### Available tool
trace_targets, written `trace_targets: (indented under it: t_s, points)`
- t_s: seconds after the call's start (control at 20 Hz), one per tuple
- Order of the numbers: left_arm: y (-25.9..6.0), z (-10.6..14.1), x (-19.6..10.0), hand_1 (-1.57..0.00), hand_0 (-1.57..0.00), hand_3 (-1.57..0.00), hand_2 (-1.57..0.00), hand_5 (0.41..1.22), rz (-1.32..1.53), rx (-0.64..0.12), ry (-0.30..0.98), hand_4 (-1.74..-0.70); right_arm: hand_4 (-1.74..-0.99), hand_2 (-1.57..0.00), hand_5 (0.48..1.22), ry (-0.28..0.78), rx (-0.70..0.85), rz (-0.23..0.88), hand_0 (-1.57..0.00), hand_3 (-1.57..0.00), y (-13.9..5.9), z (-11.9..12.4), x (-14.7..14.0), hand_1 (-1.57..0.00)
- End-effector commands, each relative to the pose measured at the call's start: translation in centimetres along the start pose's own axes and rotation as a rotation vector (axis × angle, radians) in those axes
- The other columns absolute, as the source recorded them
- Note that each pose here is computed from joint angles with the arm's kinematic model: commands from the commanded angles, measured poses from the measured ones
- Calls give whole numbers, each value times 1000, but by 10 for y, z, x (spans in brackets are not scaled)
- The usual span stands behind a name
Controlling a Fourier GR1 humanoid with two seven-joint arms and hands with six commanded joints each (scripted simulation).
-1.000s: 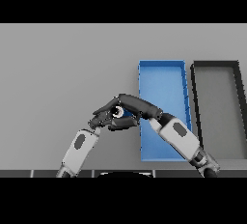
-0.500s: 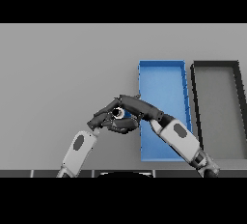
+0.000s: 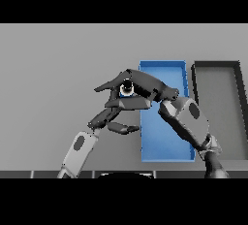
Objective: Pick up the blue pipe and place it into the blue bin.
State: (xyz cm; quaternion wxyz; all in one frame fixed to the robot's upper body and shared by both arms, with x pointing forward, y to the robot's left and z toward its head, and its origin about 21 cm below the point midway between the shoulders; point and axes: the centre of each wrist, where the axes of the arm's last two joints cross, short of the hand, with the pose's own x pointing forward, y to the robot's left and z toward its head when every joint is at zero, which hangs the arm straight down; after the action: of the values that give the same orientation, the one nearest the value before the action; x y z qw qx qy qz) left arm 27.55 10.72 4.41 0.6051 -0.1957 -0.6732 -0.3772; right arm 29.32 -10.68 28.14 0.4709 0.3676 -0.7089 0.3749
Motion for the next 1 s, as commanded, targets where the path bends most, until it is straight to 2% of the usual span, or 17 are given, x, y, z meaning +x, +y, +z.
trace_targets:
  t_s: [0.0,0.1,0.25,0.35,0.5,0.65,0.95]
  points:
    - [1,0,0,-3,-3,-3,-3,437,7,-7,-2,-906,-1741,-1571,1221,-21,-8,-10,-1571,-1571,-7,-2,11,-1571]
    - [-1,3,3,-2,-2,-1,-2,433,7,3,4,-905,-1741,-1571,1221,-85,-130,38,-1571,-1571,-27,-5,32,-1571]
    - [3,5,4,0,0,0,0,428,-5,4,10,-892,-1741,-1571,1221,-63,-283,109,-1571,-1571,-61,0,52,-1571]
    - [2,5,3,0,0,0,0,421,-4,1,18,-890,-1741,-1571,1221,-34,-378,112,-1571,-1571,-84,5,56,-1571]
    - [4,5,2,1,1,1,1,411,-16,8,9,-882,-1741,-1571,1221,44,-494,139,-1571,-1571,-115,26,44,-1571]
    - [8,6,4,1,1,1,1,415,-37,10,7,-871,-1741,-1571,1221,124,-597,105,-1571,-1571,-130,55,21,-1571]
    - [1,7,0,1,1,1,1,422,-18,10,12,-875,-1741,-1571,1221,308,-715,27,-1571,-1571,-121,114,-32,-1571]
